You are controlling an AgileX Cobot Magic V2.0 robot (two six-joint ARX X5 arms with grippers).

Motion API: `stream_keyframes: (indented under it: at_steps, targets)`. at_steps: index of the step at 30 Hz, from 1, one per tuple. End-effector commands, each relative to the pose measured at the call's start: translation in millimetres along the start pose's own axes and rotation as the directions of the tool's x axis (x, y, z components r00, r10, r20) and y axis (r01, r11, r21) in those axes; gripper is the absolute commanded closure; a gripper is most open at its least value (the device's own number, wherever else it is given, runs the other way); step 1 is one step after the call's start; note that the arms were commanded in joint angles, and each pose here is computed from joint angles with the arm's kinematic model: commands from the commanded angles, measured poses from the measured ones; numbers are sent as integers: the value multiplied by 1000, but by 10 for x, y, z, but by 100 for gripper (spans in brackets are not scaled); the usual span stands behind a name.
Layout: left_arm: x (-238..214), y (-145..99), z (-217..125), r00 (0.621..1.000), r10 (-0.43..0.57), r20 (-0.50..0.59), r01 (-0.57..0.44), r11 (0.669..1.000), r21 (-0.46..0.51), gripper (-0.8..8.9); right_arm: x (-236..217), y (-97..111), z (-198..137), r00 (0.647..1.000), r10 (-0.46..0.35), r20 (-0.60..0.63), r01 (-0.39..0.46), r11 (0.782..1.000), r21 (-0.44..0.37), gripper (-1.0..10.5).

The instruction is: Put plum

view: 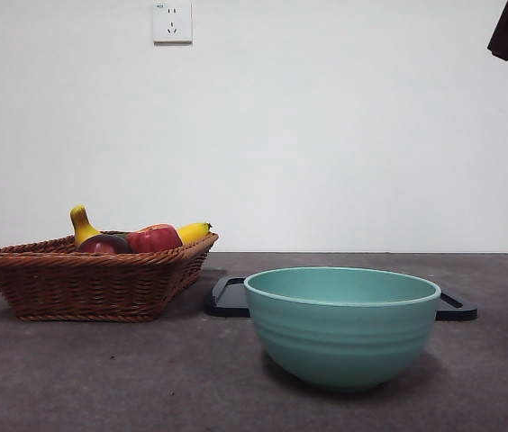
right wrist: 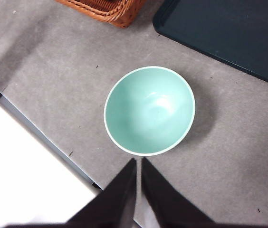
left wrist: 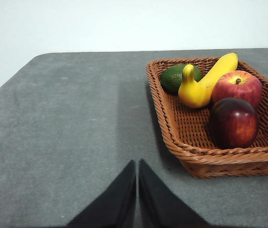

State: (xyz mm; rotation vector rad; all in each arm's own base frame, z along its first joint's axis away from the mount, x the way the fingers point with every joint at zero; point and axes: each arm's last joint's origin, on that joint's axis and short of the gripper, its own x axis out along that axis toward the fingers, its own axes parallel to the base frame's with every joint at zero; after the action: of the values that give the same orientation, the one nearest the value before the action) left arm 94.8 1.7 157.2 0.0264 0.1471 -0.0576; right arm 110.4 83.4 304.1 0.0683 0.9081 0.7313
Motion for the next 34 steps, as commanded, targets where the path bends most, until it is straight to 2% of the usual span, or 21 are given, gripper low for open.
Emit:
stream_keyframes:
  at_steps: [1, 16, 20, 22, 25, 28, 32, 34]
  targets:
    - [18, 2, -74, 1000, 3, -27, -3, 1000, -9, 806, -22, 26, 45, 1000, 9, 17, -8, 1000, -7, 942]
    - [18, 2, -74, 1000, 3, -27, -3, 1000, -8, 806, -27, 28, 44, 1000, 9, 20, -9, 1000, -9, 942]
    - [18, 2, -74, 1000, 3, -27, -3, 1000, -8, 806, -109, 4, 53, 996, -12, 90, 23, 992, -120, 942]
    - [18, 2, -74, 1000, 3, -27, -3, 1000, -9, 806, -186, -45, 98, 979, -59, 194, 91, 983, -160, 942]
    - [18, 2, -74, 1000, 3, -27, -3, 1000, -8, 806, -329, -155, 150, 904, -123, 410, 193, 972, -133, 942]
    - [18, 2, -74, 1000, 3, -27, -3, 1000, -9, 806, -427, -302, 65, 802, -215, 557, 298, 953, -60, 942]
    - [18, 2, -74, 1000, 3, -27, -3, 1000, -9, 806, -287, -607, -314, 643, -356, 678, 439, 897, 54, 942]
    - [18, 2, -74, 1000, 3, -27, -3, 1000, -9, 806, -187, -689, -481, 599, -378, 706, 466, 881, 76, 942]
